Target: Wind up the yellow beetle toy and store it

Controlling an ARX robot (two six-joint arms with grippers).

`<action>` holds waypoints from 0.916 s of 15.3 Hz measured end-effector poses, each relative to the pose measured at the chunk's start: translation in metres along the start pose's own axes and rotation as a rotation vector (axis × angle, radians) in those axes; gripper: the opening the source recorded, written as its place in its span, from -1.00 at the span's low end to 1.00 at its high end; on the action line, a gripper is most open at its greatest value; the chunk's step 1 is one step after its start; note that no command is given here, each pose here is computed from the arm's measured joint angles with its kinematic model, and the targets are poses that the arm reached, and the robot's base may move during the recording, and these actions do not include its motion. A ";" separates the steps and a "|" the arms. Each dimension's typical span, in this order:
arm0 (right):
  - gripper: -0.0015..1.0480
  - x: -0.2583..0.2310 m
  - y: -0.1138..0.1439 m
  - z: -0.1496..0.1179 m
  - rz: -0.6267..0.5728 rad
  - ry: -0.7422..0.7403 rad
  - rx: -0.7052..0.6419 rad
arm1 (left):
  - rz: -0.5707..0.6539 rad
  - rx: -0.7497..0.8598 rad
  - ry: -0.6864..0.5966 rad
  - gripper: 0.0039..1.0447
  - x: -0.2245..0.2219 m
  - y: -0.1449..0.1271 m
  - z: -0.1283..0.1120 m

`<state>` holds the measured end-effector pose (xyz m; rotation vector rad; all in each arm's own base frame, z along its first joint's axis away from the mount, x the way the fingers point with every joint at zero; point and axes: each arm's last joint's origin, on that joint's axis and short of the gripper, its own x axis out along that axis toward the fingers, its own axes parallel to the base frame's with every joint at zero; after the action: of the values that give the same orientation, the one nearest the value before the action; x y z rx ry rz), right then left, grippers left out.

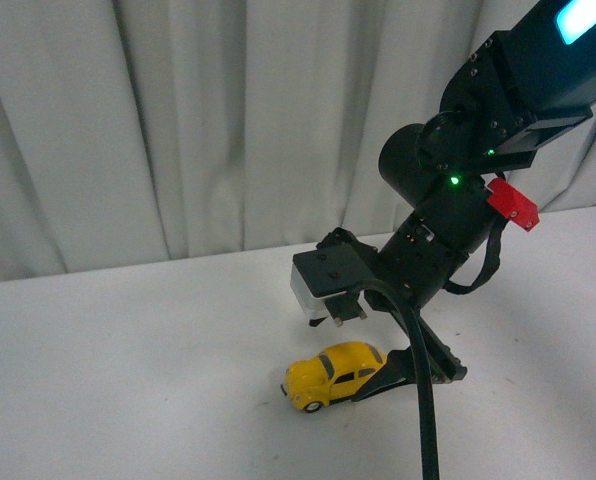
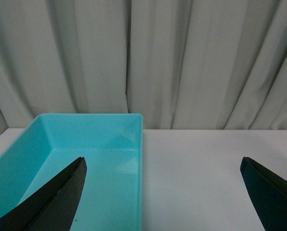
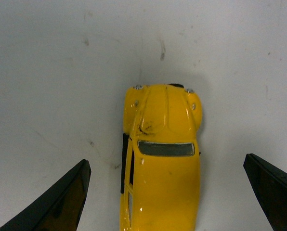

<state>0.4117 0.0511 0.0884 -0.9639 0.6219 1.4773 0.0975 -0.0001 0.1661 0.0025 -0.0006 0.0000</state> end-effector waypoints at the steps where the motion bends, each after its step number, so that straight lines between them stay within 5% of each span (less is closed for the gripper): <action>1: 0.87 0.003 0.000 0.000 0.007 0.035 0.017 | 0.000 0.000 0.000 0.88 0.000 0.000 0.000; 12: 0.87 0.021 -0.001 0.007 0.028 0.165 0.104 | 0.000 0.000 0.000 0.88 0.000 0.000 0.000; 14: 0.45 0.024 0.004 0.005 0.042 0.178 0.091 | 0.000 0.000 0.000 0.88 0.000 0.000 0.000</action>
<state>0.4079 0.0675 0.0704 -1.0235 0.8363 1.3965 0.0975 -0.0001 0.1661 0.0025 -0.0006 -0.0004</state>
